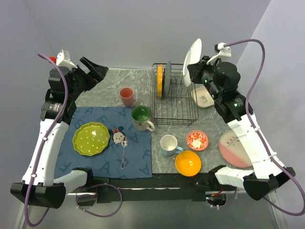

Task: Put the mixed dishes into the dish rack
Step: Insert the plate into the dish rack

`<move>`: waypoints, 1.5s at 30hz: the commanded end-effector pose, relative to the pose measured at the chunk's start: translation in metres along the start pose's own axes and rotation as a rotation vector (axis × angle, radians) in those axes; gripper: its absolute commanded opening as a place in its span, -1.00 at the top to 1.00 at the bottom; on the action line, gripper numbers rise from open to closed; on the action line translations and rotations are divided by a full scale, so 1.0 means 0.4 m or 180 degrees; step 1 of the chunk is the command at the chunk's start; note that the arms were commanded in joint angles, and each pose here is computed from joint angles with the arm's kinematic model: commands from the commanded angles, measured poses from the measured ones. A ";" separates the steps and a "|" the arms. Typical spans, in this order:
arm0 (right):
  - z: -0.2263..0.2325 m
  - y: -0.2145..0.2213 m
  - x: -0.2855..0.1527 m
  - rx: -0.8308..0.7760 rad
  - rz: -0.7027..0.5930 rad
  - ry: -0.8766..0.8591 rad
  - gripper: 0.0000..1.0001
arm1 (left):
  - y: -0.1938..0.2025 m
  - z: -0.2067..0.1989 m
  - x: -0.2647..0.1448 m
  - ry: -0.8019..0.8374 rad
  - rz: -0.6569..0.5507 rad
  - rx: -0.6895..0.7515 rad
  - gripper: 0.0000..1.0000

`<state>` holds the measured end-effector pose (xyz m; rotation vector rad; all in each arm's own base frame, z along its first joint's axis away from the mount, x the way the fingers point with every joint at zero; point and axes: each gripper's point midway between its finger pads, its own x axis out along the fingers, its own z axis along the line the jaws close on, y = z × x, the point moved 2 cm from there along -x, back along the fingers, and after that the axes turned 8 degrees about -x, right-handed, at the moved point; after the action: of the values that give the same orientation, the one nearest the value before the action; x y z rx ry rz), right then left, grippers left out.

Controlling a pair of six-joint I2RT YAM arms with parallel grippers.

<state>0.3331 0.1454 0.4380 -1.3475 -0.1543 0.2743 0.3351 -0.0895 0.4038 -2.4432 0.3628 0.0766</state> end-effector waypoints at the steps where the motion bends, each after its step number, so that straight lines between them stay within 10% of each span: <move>1: -0.029 -0.003 0.022 0.0222 -0.0045 -0.0020 1.00 | -0.003 -0.010 -0.006 0.0097 -0.0020 0.0036 -0.93; 27: -0.068 0.267 0.277 0.0299 0.0886 -0.0880 1.00 | 0.025 0.029 0.021 -0.0032 0.0105 0.0052 -0.93; 45: -0.134 0.341 0.420 0.0102 0.0989 -0.0411 1.00 | 0.024 0.033 0.036 -0.0075 0.0121 0.0037 -0.94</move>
<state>0.4703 0.1687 0.2425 -1.2471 0.0590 0.7559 0.3441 -0.0931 0.3772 -2.4292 0.4116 0.1491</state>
